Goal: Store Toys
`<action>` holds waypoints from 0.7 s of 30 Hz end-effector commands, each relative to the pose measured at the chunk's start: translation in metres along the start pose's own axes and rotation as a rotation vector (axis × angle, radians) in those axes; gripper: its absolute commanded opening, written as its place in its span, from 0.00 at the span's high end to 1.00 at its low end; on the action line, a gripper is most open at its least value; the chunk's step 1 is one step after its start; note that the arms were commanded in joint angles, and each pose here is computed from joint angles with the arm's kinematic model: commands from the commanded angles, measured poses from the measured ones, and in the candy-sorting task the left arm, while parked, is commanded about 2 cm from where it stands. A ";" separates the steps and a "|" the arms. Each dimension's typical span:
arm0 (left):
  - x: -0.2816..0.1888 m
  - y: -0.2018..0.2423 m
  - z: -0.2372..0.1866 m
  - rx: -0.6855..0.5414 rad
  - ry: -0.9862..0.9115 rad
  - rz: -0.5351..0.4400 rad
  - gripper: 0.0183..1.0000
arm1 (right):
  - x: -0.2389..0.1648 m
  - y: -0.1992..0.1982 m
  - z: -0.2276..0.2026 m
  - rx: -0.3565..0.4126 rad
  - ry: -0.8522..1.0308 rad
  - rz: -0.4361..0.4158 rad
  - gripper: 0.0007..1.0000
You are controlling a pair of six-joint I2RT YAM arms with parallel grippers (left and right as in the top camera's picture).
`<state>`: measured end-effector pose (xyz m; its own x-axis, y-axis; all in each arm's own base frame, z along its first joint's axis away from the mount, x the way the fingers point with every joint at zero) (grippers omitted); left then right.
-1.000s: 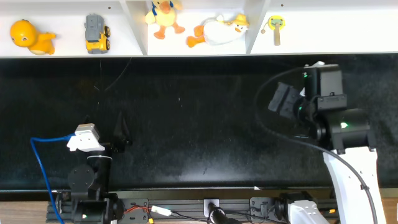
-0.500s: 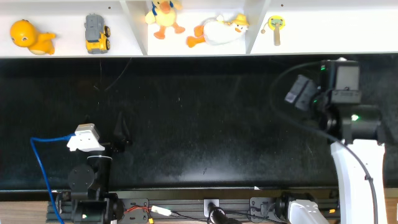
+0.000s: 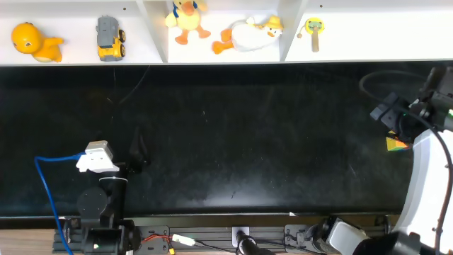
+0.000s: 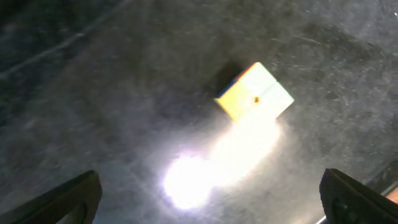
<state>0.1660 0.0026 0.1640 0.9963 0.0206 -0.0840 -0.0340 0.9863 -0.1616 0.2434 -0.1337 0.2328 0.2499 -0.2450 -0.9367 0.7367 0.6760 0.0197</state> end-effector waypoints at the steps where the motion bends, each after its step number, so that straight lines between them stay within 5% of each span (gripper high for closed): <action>1: 0.000 0.001 -0.001 -0.008 -0.006 -0.001 0.00 | 0.011 -0.016 0.007 -0.014 0.020 -0.054 0.01; 11: 0.000 0.001 -0.001 -0.008 -0.006 -0.001 0.00 | 0.028 -0.040 0.022 -0.215 0.030 -0.088 0.01; 21: 0.000 0.001 -0.001 -0.008 -0.006 -0.001 0.00 | 0.065 -0.025 0.027 -0.443 0.087 0.165 0.00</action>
<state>0.1660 0.0026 0.1639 0.9962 0.0206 -0.0844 -0.0340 0.9863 -0.1616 0.2501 -0.1889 0.1924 0.2372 -0.1691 -0.9566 0.4744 0.8795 -0.0378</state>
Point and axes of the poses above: each gripper's point midway between its finger pads, its own x axis out along the fingers, its own y axis along the line the jaws close on, z = x × y, the point moved 8 cm from there along -x, back along the fingers, and after that the axes turned 4 degrees about x, right-handed, at the moved point
